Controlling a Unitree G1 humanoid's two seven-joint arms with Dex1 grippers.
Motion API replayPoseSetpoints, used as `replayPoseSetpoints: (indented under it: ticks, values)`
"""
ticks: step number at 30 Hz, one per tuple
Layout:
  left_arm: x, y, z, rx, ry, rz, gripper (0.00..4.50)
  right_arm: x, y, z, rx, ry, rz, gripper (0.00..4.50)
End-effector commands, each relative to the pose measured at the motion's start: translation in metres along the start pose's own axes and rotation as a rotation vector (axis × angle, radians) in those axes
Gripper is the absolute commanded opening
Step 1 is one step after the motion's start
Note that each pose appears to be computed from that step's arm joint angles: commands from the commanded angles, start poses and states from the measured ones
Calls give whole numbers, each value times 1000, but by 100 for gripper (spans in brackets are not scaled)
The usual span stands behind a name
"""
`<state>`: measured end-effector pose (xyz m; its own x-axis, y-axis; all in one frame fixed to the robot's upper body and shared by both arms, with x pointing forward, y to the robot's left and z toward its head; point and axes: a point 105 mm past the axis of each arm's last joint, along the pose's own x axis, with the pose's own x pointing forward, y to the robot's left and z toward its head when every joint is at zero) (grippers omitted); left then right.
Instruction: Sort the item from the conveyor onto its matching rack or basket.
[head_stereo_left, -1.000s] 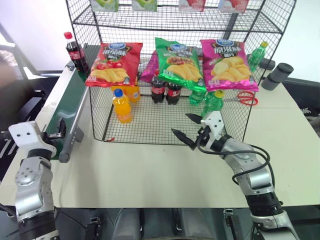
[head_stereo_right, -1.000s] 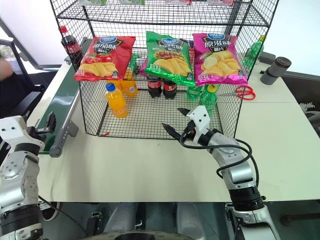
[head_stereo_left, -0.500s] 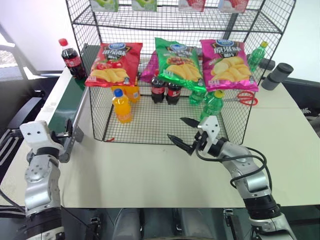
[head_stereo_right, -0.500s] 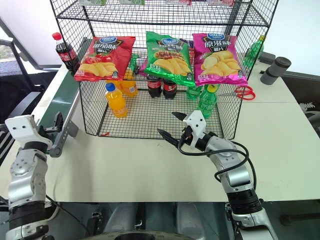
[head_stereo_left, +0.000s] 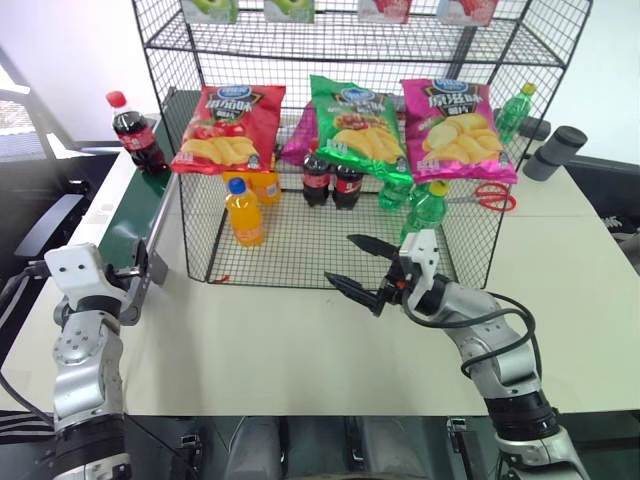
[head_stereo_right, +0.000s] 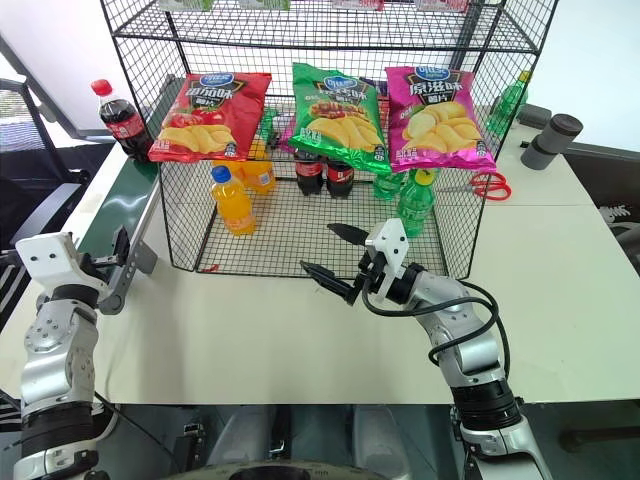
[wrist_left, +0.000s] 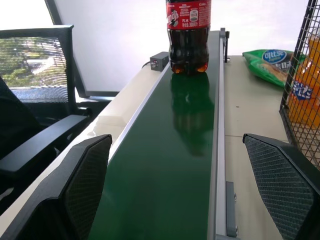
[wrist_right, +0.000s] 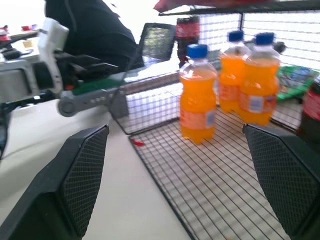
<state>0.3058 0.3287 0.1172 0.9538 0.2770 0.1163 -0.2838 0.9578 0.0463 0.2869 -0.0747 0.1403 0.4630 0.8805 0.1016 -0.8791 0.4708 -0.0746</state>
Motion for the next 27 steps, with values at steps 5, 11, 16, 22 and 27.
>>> replayPoseSetpoints:
  ticks: [5, 11, 16, 22, 27]
  values:
    - [5, 1, 11, 26, -49, -13, 450, 3, 3, 5, -48, -11, -4, 446]
    - [7, 3, 12, 46, -49, -20, 450, 4, 4, 3, -64, -12, -6, 446]
    - [8, 8, 12, 54, -46, -20, 450, 6, 4, 2, -68, -15, -6, 446]
    - [9, 8, 13, 42, -47, -28, 450, 8, 3, 1, -74, -16, -8, 446]
    - [10, 10, 14, 55, -49, -16, 450, 9, 4, 1, -71, -18, -7, 446]
